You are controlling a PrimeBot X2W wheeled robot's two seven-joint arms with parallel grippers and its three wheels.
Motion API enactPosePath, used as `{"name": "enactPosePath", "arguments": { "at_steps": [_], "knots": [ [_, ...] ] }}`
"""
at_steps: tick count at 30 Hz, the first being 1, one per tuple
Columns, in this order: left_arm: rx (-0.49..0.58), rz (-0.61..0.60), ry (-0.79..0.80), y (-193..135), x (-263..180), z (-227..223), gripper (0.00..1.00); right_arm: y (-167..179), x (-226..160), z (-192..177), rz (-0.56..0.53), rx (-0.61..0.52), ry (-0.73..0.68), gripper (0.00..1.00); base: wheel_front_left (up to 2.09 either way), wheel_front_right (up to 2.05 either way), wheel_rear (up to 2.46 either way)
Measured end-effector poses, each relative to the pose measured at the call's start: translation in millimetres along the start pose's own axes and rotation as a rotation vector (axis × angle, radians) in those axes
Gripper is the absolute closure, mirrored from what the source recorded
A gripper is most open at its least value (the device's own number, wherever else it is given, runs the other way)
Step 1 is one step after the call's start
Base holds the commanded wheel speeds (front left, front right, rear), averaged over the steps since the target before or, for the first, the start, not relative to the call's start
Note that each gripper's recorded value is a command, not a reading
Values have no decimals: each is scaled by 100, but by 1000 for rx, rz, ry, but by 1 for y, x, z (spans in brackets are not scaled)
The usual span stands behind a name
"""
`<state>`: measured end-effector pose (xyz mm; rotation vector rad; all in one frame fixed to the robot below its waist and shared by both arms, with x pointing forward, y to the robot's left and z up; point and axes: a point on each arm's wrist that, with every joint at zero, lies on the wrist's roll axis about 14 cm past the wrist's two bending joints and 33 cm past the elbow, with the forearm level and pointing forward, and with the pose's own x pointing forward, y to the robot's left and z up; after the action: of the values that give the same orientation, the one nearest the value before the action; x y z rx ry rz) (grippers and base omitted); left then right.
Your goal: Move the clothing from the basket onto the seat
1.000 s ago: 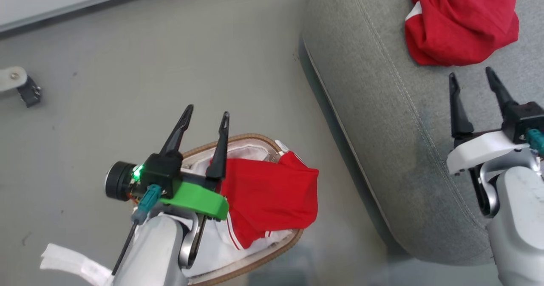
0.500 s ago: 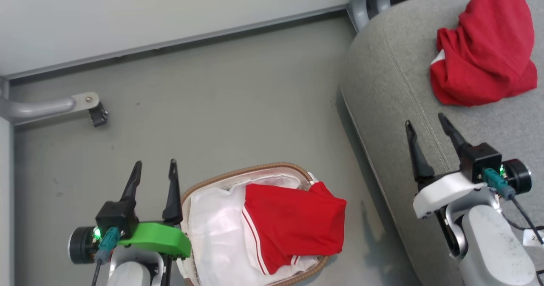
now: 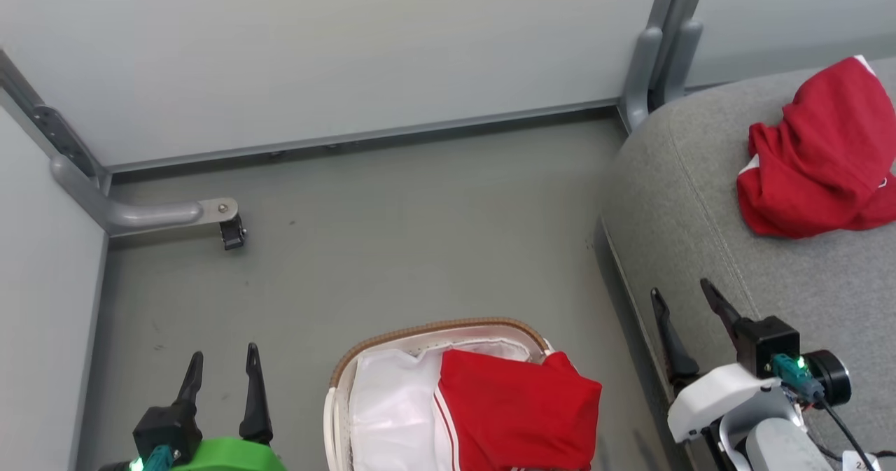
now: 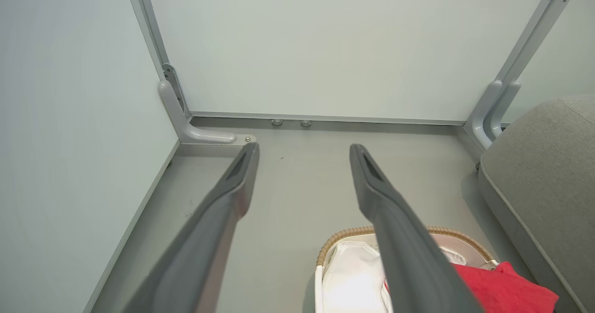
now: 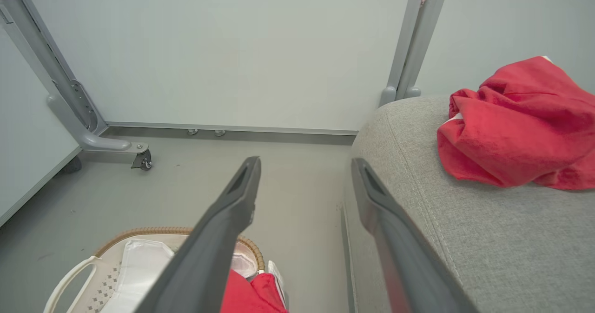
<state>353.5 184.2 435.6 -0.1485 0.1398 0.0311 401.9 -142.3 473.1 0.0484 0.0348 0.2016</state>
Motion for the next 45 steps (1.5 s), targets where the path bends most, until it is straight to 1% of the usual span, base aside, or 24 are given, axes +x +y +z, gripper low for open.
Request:
{"name": "enactPosePath", "arguments": {
  "at_steps": [6, 14, 21, 31, 38, 45],
  "knots": [
    [-9, 21, -2, 7, -12, -1, 0, 10, -6, 0, 19, 11, -1, 0, 0, 0, 0],
    [-18, -6, 30, -3, -11, -10, 0, 9, -4, -3, 19, 12, 8, 0, 0, 0, 0],
    [-44, -96, 74, -32, 6, -22, 0, 8, 13, 7, 32, 8, -23, 0, 0, 0, 0],
    [-69, -249, 189, -85, 39, -55, 0, 1, 44, 19, 32, 21, -77, 0, 0, 0, 0],
    [-39, -366, 283, -121, 60, -87, 0, -11, 58, 20, 9, 31, -96, 0, 0, 0, 0],
    [-13, -461, 369, -150, 83, -122, 0, -21, 72, 9, -11, 39, -87, 0, 0, 0, 0]
  ]
}}
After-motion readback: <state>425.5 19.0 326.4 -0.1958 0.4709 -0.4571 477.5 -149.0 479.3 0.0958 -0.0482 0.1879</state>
